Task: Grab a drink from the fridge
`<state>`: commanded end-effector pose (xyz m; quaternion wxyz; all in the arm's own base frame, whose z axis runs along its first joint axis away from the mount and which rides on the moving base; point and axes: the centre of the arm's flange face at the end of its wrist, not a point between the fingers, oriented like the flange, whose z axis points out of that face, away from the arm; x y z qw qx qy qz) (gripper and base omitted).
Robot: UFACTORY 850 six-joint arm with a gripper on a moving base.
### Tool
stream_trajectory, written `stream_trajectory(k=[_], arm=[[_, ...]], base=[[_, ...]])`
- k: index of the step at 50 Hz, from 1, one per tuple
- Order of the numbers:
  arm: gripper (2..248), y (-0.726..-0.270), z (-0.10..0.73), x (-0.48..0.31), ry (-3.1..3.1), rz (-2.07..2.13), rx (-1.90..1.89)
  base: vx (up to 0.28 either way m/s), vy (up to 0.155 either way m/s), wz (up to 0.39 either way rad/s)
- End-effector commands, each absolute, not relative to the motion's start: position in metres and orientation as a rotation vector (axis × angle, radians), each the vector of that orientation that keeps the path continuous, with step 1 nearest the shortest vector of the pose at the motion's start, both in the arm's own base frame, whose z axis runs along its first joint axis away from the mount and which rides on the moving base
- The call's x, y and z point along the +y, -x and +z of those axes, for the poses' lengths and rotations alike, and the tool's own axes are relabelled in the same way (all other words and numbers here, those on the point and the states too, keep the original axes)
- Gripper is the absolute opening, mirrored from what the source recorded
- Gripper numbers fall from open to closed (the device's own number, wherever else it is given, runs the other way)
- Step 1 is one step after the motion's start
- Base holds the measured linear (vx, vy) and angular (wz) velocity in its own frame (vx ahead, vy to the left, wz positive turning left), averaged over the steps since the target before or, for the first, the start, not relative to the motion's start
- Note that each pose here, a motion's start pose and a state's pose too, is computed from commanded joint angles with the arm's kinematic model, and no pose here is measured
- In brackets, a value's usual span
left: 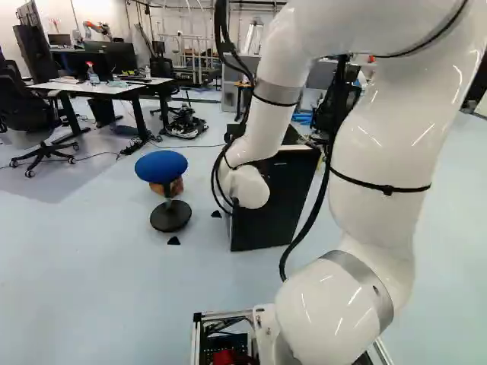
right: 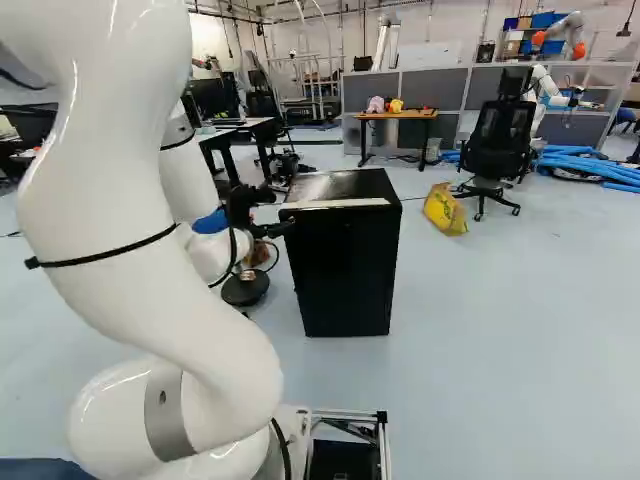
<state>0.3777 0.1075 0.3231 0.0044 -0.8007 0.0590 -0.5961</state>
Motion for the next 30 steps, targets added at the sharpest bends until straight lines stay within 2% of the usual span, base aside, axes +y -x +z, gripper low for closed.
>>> stream_trajectory(k=[30], arm=[[247,-0.392,0.291,0.131,2.578,-1.881,0.331]], base=[[0.000,0.000,0.000]])
